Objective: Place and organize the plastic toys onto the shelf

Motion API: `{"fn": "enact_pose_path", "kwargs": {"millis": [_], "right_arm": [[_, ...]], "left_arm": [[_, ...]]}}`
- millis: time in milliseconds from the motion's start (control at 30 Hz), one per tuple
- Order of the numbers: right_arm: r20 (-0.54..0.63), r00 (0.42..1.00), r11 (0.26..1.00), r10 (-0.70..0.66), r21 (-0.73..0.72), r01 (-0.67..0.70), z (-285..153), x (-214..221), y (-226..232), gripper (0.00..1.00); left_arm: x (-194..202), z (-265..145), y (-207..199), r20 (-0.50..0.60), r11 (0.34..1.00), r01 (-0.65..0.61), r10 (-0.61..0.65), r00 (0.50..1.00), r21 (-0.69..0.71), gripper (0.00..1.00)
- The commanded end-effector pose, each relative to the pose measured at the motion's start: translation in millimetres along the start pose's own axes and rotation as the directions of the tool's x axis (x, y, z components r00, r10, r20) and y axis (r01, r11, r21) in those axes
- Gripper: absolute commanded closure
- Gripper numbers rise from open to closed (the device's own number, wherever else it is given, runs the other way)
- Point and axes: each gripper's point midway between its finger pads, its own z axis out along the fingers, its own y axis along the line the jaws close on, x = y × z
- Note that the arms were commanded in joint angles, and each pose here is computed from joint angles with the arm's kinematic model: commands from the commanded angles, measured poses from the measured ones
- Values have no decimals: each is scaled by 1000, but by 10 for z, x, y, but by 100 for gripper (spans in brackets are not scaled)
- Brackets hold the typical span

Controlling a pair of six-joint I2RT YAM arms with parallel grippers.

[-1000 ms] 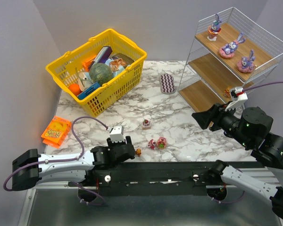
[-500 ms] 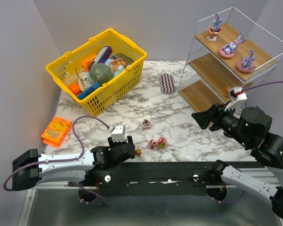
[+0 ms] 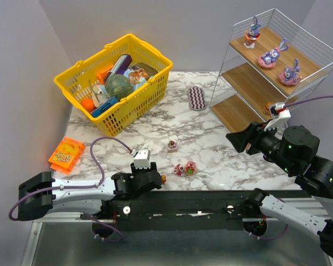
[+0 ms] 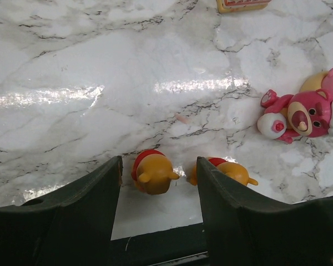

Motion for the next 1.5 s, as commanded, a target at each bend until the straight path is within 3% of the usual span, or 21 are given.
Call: {"fn": "enact_pose_path", "kwargs": {"millis": [0,467,700,833,1067,1167,1233,1467], "right_arm": [[-1,1000,1000,-17,25,17,-15,22,-68,34],[4,1000,999,-24,30,24,-13,-26,-58,34],[27,999,999,-28,27,28,-45,-139,-24,34],[48,999,999,-26,23,25,-79,-221,-4,34],[93,995,997,-44,61,38,-207,-442,-39,34],[102,992,987,-80,149,64,-269,-604,-144,33],[120,986,978,-114,190,90,-304,-722,-190,33],[248,956,970,-155,222,99,-573,-1132,-215,32]], "left_arm": [[51,27,16,3,1000,14,-14,1000,-16,36],[94,57,40,13,1000,9,-9,1000,-16,49],[-80,21,-52,57,1000,-21,22,998,-17,83],[-417,-110,-239,130,997,-79,77,989,15,90],[-1347,-481,-890,280,972,-203,163,946,120,95],[-1615,-533,-1320,258,944,-206,138,956,259,95],[-1776,-381,-1472,254,929,-246,176,951,277,95],[-2439,-283,-2520,312,786,-426,310,898,448,97]]}}
